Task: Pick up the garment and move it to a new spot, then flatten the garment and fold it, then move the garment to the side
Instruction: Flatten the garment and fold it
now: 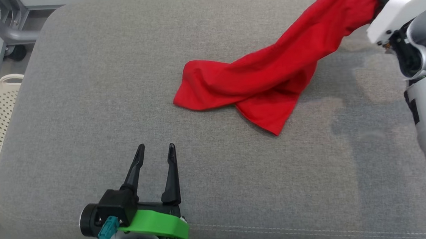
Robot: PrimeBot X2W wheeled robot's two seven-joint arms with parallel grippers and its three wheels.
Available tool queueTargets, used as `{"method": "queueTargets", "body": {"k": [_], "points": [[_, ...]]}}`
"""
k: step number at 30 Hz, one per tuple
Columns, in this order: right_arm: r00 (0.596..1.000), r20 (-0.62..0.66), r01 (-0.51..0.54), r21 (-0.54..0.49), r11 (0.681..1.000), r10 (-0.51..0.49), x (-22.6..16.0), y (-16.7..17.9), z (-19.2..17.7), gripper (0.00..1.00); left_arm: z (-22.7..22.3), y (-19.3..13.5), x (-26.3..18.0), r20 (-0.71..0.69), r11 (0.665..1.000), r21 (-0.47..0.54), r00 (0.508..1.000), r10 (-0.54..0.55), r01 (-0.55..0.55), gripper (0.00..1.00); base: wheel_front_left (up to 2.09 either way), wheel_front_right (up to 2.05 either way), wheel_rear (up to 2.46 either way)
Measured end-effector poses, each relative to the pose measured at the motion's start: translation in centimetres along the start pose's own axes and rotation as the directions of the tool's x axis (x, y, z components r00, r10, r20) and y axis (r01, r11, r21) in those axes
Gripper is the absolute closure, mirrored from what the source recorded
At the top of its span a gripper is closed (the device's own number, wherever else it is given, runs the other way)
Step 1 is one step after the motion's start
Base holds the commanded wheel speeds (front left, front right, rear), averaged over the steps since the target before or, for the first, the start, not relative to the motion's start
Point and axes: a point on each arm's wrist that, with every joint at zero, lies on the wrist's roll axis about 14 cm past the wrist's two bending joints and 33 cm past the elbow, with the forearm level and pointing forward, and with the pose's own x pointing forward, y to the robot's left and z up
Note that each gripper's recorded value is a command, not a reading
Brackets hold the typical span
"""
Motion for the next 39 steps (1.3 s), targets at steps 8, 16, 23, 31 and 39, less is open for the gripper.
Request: {"method": "queueTargets", "body": {"k": [8, 16, 23, 31, 39], "points": [[0.986, -0.07, 0.152, -0.016, 0.988, -0.153, 2.8, -4.9, -3.1, 1.0, -0.5, -0.3, 0.2, -0.017, 1.0, -0.004, 1.0, -0.006, 0.005, 0.0, 0.0, 0.0, 0.0], [0.971, -0.113, 0.205, -0.062, 0.977, -0.211, 3.5, -6.9, -6.5, 0.0, -1.6, -1.2, 0.1, -0.053, 0.999, -0.02, 0.998, -0.03, 0.029, 0.0, 0.0, 0.0, 0.0], [0.98, -0.058, 0.178, -0.155, 0.972, -0.189, 3.0, -6.7, -5.9, 0.0, -2.7, -3.5, 0.1, -0.085, 0.992, -0.091, 0.992, -0.098, 0.09, 0.0, 0.0, 0.0, 0.0], [0.995, 0.02, 0.101, -0.221, 0.97, -0.099, 1.1, -4.5, -4.7, 0.0, -4.1, -7.1, 0.6, -0.126, 0.969, -0.147, 0.968, -0.217, 0.198, 0.0, 0.0, 0.0, 0.0], [0.99, 0.096, 0.116, -0.177, 0.977, -0.1, -5.1, -6.3, -4.7, 0.0, -5.3, -9.9, 2.2, -0.162, 0.948, -0.157, 0.939, -0.302, 0.278, 0.0, 0.0, 0.0, 0.0]]}}
